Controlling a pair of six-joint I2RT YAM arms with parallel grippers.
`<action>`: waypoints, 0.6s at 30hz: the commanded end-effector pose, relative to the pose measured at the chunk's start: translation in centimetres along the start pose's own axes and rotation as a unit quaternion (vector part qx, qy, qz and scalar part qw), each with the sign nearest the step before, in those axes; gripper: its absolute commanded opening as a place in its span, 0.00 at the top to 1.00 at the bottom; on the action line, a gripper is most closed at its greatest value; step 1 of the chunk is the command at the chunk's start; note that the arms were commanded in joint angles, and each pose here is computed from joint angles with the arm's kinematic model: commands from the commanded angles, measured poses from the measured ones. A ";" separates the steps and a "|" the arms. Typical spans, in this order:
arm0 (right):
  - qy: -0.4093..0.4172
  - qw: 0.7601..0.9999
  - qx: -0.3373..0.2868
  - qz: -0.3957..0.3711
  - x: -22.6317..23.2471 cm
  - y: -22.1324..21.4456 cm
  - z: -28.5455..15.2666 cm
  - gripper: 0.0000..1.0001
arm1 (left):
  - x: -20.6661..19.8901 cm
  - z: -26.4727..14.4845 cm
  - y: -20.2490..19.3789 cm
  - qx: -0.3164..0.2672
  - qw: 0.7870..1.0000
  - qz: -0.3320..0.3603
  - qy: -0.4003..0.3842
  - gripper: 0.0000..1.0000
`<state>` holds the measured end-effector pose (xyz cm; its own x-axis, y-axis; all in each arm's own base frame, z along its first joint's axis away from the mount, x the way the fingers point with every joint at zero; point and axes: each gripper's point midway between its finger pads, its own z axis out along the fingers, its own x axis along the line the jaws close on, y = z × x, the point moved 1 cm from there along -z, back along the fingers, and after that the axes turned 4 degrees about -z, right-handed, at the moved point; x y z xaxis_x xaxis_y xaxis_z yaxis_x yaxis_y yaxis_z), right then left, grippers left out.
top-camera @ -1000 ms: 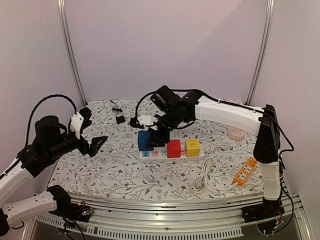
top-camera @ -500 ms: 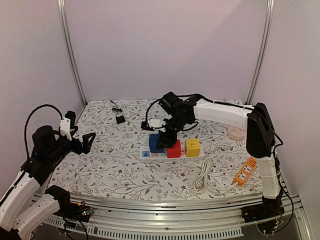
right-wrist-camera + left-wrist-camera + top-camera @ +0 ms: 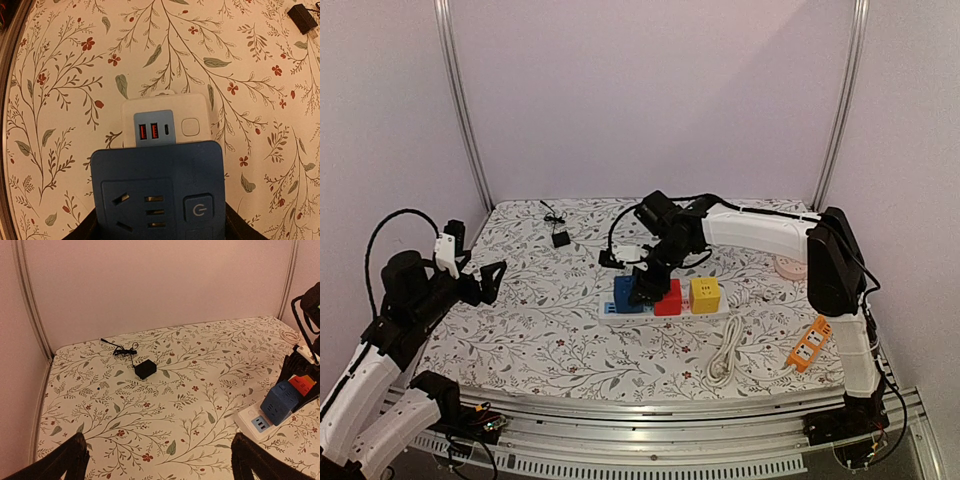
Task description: Insert the plug
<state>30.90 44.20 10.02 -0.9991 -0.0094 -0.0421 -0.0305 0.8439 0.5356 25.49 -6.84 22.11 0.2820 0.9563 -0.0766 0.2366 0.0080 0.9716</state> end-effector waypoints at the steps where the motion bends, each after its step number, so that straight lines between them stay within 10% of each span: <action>1: 0.010 1.000 0.016 0.014 0.3 -1.2 1.6 1.00 | 0.2 0.0 0.0 -0.007 1.000 0.000 0.001 0.00; 18: 0.000 0.993 0.114 0.028 1.1 -7.0 5.9 1.00 | 0.2 0.0 0.1 -0.010 1.000 0.003 -0.001 0.00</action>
<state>31.00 44.17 8.06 -0.9980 0.0152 -0.0613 -0.0179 0.8622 0.5063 25.54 -6.89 22.42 0.2879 0.9545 -0.0772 0.2243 0.0111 0.9745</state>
